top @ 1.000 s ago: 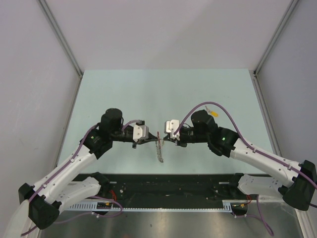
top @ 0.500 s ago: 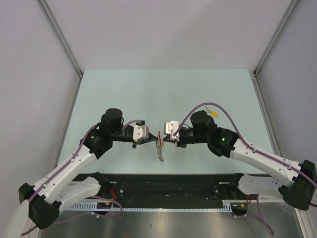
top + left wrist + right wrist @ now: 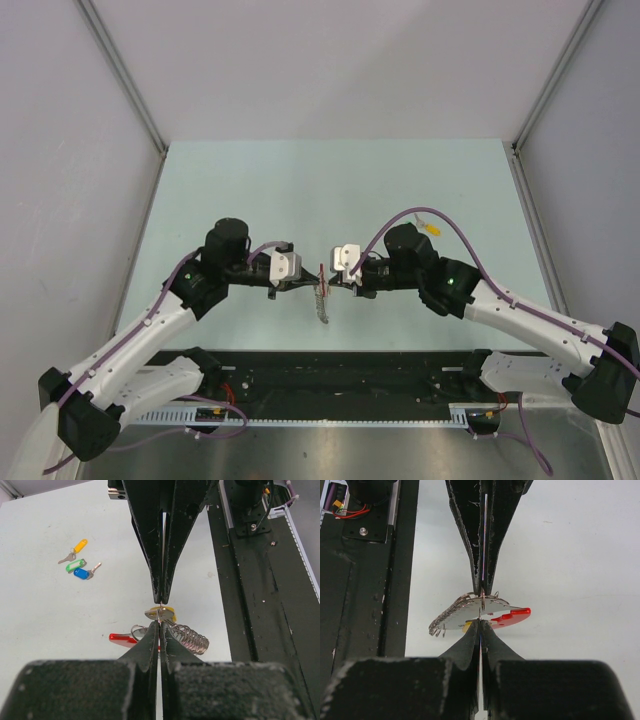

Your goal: Put the keys on the keyring

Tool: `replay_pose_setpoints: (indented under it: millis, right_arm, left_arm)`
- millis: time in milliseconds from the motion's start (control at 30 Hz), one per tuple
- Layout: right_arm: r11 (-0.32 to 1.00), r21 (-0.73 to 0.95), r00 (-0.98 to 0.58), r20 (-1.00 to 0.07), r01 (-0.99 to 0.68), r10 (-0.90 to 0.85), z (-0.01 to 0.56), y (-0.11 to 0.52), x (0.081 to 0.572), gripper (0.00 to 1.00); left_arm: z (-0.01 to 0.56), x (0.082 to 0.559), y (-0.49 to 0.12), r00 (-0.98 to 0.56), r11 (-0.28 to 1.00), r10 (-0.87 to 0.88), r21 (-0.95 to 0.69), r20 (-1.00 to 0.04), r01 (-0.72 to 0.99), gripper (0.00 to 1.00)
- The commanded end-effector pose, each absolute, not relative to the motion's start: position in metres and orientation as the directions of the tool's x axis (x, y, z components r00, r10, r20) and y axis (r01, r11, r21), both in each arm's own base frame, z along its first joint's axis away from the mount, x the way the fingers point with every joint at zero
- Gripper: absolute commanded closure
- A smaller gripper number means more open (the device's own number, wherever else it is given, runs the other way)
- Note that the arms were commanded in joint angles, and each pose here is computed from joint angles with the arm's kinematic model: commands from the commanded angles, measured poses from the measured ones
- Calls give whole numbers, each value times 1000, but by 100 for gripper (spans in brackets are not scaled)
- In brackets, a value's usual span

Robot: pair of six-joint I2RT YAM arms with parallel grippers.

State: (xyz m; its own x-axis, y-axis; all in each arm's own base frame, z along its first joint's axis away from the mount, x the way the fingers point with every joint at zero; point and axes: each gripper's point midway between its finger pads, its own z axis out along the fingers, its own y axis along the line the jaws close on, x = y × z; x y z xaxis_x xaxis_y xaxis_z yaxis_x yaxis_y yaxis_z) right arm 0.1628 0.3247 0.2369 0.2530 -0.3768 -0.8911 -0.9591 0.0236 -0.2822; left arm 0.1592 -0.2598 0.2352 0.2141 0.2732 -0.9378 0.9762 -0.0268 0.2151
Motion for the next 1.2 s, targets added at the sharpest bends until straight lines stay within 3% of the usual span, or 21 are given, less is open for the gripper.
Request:
replay_pose_setpoints:
  millis: [0, 1167]
  right_arm:
    - [52, -336, 301, -893, -940, -333, 265, 329, 168, 100]
    - [79, -344, 295, -886, -936, -358, 262, 325, 174, 100]
  left_arm:
    - [246, 155, -263, 276, -58, 235, 270, -932, 961, 100]
    - [248, 163, -262, 273, -9, 244, 279, -931, 960, 100]
